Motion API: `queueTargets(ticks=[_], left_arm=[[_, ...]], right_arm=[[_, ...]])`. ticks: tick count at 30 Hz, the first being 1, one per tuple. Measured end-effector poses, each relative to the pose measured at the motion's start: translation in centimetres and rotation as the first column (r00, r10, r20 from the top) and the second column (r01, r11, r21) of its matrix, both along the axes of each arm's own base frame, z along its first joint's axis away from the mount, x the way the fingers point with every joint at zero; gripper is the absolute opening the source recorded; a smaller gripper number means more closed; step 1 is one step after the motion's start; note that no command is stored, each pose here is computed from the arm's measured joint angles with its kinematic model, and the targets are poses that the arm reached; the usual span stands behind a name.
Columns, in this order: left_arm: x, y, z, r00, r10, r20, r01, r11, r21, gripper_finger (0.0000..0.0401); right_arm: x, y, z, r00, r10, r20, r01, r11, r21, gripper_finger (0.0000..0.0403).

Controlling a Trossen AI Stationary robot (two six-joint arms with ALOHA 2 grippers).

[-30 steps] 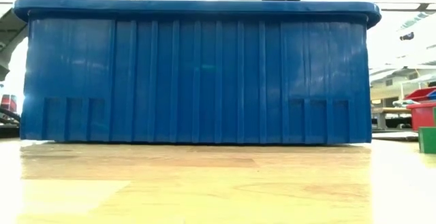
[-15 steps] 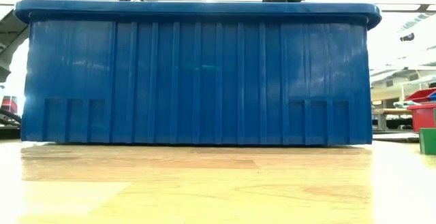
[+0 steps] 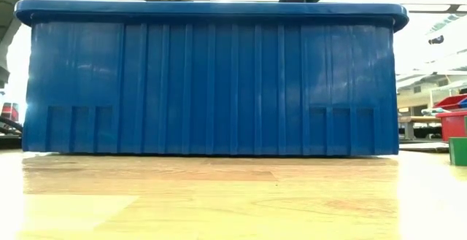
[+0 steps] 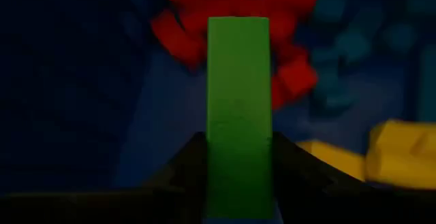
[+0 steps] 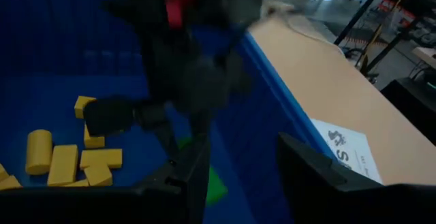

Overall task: Sort blocks
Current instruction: Remove the green block from the blue bin

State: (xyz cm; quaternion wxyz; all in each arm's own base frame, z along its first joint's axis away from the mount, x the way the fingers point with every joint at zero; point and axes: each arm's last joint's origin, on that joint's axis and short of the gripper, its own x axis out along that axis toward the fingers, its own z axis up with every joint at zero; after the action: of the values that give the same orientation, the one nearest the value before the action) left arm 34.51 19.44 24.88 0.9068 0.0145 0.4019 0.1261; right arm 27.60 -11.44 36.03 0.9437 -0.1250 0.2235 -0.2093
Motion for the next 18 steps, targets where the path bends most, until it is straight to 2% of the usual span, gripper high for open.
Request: queueTargets(ticks=[5,10,15,18], left_arm=[[-1.8,-0.7,4.8,0.992,0.001,0.129,-0.010,0.997,0.074,0.0135],[-3.3,-1.6,8.5,0.969,-0.003,0.247,-0.035,0.988,0.151,0.0135],[-4.2,-2.0,10.7,0.946,0.017,0.325,-0.094,0.971,0.222,0.0135],[-4.5,-1.9,11.7,0.930,0.039,0.364,-0.152,0.946,0.286,0.0135]], right_arm=[[-0.1,0.0,0.2,1.000,-0.001,0.016,0.001,1.000,-0.001,0.0155],[-0.2,0.1,0.7,0.997,-0.021,0.075,0.018,0.999,0.029,0.0164],[-0.4,0.2,1.6,0.982,-0.048,0.184,0.029,0.994,0.105,0.0201],[-0.3,0.2,2.0,0.965,-0.071,0.254,0.030,0.986,0.161,0.0233]])
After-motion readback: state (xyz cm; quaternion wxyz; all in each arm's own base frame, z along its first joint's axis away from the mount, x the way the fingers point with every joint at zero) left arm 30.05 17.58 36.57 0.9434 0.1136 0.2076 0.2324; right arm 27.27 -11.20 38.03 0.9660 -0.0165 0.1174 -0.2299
